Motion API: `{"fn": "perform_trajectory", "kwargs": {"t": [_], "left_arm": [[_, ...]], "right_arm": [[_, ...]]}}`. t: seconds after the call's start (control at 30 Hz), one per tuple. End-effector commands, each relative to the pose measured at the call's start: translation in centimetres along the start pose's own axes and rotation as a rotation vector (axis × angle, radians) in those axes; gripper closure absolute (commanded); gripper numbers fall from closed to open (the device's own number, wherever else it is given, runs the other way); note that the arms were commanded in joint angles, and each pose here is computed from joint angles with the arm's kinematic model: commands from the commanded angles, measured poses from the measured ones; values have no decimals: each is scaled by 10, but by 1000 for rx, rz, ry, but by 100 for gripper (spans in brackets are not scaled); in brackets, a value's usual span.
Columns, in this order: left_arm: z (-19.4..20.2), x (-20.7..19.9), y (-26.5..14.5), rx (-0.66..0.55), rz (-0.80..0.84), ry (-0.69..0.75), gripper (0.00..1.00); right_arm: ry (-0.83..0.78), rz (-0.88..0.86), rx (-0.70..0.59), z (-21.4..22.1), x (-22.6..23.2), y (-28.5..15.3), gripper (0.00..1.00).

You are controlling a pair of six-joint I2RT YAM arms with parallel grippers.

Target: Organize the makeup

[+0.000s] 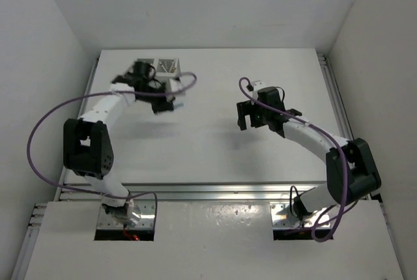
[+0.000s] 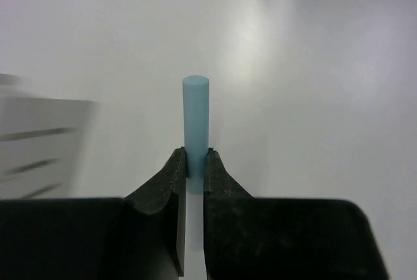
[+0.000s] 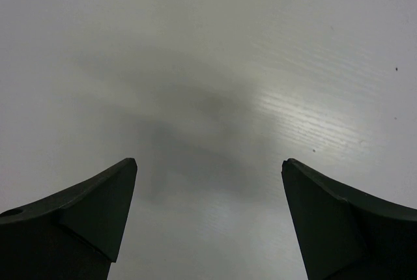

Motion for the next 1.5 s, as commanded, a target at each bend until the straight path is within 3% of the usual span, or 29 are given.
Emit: {"fn": "perform_trajectory", "kwargs": {"t": [0.0, 0.1, 0.27, 0.43, 0.57, 0.87, 0.9, 0.97, 1.0, 1.03, 1.13, 1.27, 1.37, 1.47], "left_arm": [[-53, 91, -89, -383, -210, -92, 100], [-55, 161, -150, -550, -370, -139, 100], [-34, 239, -199, -661, -697, -141, 100], [10, 268, -167, -650, -723, -205, 100], [32, 272, -145, -663, -707, -249, 100], [74, 265, -102, -633, -704, -286, 100], [79, 264, -105, -622, -710, -288, 98], [88, 259, -96, -597, -689, -313, 77], [91, 258, -99, -597, -687, -312, 77], [89, 257, -100, -589, -686, -306, 65], [94, 248, -95, -553, -665, -313, 54], [98, 243, -105, -543, -670, -340, 46], [95, 254, -136, -530, -737, -393, 45], [91, 276, -192, -466, -883, -446, 45]], "right_arm": [[-4, -82, -99, -47, 24, 4, 6], [0, -105, -113, -57, 30, 12, 6], [-6, -119, -120, -67, 33, 26, 6], [-17, -115, -115, -79, 31, 39, 6], [-20, -121, -139, -102, 36, 46, 6], [-7, -148, -106, -110, 44, 63, 6], [-10, -147, -107, -110, 43, 63, 6], [-17, -145, -105, -108, 43, 62, 5], [-17, -146, -106, -109, 43, 61, 5], [-17, -144, -107, -108, 43, 60, 4], [-18, -138, -104, -105, 40, 59, 3], [-24, -133, -116, -106, 39, 51, 1], [-28, -109, -121, -101, 32, 43, 1], [-3, -51, -142, -104, 16, 32, 1]]}}
Point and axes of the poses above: each gripper's point midway between its finger pads, its own y axis out along the fingers, its own x axis along the line the jaws close on, z = x × y, the point moved 1 cm from there along -y, back along the fingers, and after that the axes turned 15 degrees about y, right-handed, at the moved point
